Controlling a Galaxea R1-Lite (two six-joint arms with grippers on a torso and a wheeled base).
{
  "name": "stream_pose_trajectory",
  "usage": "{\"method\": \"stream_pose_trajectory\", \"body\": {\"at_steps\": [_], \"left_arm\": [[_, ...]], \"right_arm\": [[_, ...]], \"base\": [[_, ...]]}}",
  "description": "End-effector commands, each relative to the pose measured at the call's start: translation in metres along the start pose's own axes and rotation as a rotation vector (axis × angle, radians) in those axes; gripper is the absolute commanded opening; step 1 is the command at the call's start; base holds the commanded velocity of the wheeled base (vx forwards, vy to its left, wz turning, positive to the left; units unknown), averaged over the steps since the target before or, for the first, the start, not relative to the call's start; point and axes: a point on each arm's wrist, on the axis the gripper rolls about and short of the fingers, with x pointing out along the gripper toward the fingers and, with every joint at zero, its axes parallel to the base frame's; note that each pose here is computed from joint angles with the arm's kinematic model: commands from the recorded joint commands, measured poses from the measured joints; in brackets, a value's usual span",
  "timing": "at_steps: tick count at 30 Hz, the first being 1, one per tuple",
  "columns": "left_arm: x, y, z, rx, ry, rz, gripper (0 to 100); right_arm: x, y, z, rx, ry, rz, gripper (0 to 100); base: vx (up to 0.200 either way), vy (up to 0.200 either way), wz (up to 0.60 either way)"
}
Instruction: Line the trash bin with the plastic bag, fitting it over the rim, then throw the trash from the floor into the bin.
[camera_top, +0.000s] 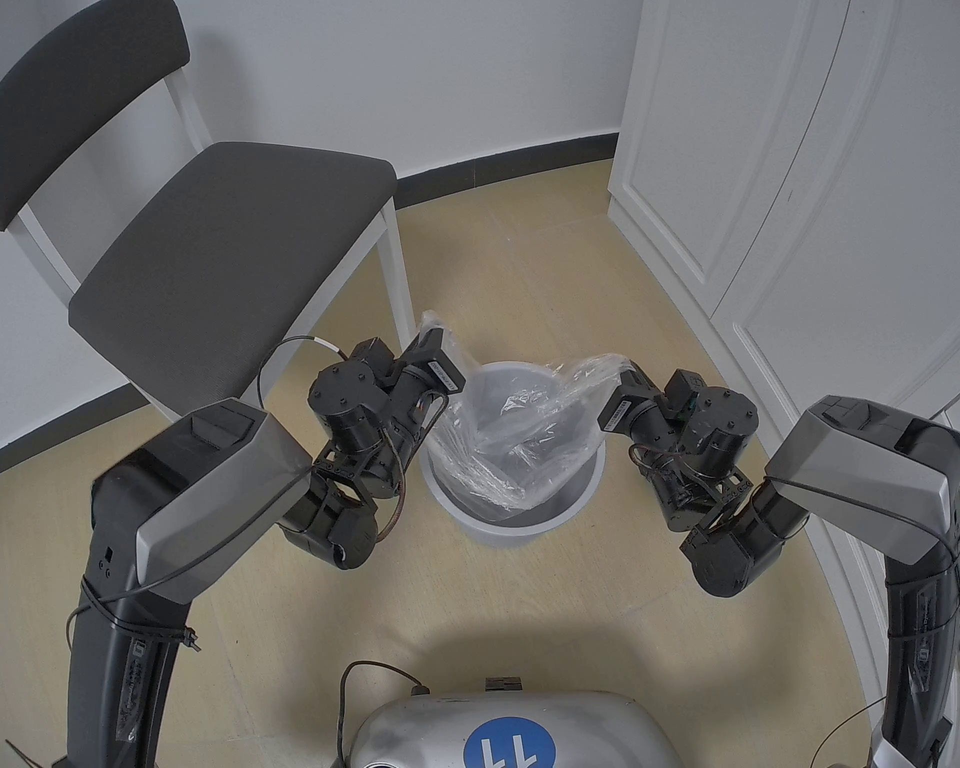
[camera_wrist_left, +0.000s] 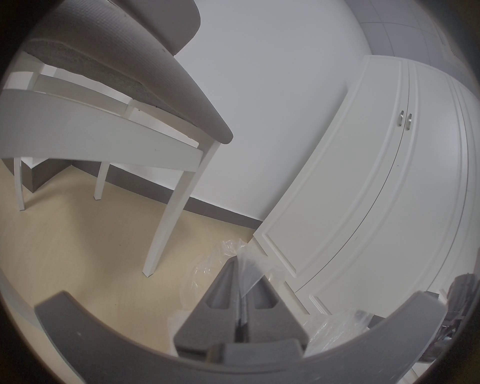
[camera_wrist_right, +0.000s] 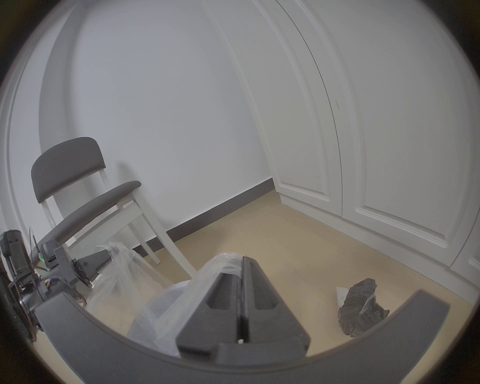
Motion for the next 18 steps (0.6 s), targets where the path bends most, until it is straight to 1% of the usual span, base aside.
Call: {"method": "stream_pose_trajectory", "body": {"at_steps": [1, 10, 11, 18], "left_arm": [[0.005, -0.002, -0.016, -0.004, 0.009, -0.007, 0], [0.008, 0.002, -0.028, 0.000, 0.012, -0.009, 0], [0.010, 0.005, -0.033, 0.002, 0.021, -0.004, 0], [0.019, 0.013, -0.048, 0.008, 0.042, 0.011, 0]], "right_arm": [[0.008, -0.009, -0.006, -0.006, -0.019, -0.018, 0], [0.013, -0.012, -0.014, -0.013, -0.022, -0.030, 0], [0.013, -0.013, -0.018, -0.016, -0.016, -0.033, 0], [0.015, -0.014, -0.030, -0.023, -0.003, -0.038, 0]], "base": [[0.000, 0.000, 0.00], [0.000, 0.000, 0.00], [0.000, 0.000, 0.00], [0.000, 0.000, 0.00]]}}
